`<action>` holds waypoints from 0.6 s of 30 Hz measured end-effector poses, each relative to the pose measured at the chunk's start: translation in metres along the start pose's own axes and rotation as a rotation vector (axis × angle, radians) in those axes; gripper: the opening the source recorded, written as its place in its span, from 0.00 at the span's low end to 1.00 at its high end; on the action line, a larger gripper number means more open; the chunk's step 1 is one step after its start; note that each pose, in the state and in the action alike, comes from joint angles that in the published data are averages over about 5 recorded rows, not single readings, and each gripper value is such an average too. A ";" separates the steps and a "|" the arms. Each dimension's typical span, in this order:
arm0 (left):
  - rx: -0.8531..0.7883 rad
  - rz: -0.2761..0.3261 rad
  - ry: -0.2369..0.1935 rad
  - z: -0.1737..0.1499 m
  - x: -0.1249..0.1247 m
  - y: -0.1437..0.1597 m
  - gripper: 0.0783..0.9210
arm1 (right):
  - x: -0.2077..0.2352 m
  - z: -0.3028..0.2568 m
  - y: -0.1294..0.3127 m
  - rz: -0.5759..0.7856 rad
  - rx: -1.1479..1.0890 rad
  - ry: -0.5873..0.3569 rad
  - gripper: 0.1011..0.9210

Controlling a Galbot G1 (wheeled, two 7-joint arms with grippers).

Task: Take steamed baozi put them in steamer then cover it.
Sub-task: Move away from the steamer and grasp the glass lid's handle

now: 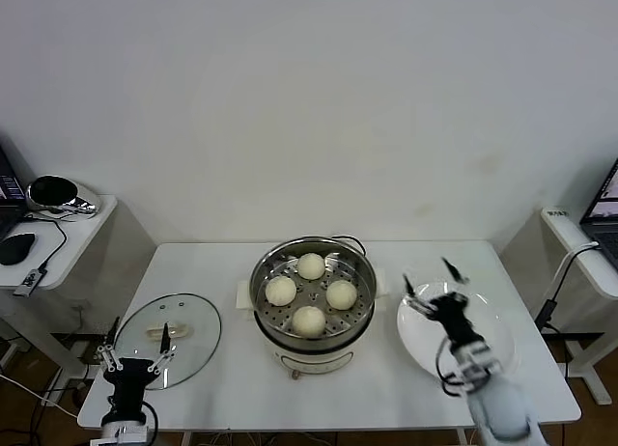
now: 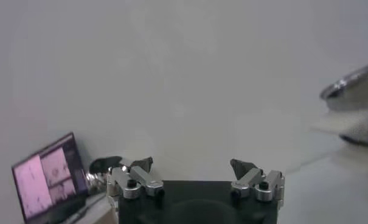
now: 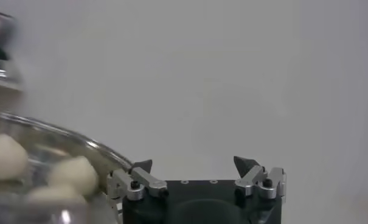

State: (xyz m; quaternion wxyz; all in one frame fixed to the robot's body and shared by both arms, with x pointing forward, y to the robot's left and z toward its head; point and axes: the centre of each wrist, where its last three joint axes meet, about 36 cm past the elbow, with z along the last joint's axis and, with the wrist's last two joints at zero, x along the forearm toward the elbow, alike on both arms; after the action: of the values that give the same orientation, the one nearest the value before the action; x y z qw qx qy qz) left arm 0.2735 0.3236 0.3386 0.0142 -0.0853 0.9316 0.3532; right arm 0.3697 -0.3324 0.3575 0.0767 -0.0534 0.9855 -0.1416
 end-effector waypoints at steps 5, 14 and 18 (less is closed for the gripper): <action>-0.245 0.070 -0.001 0.024 -0.006 0.018 0.88 | 0.038 0.002 -0.020 0.149 -0.033 0.074 0.88; -0.676 0.209 -0.037 0.063 -0.025 0.035 0.88 | 0.076 0.004 -0.042 0.339 -0.041 0.142 0.88; -0.794 0.256 -0.048 0.074 -0.035 0.035 0.88 | 0.088 0.002 -0.048 0.392 -0.035 0.157 0.88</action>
State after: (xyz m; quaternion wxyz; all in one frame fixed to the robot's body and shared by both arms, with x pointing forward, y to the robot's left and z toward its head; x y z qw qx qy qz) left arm 0.2999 0.4032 0.3095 -0.0423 0.0407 0.7256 0.6856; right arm 0.2875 -0.3897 0.3569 0.0248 0.1494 0.9822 -0.1107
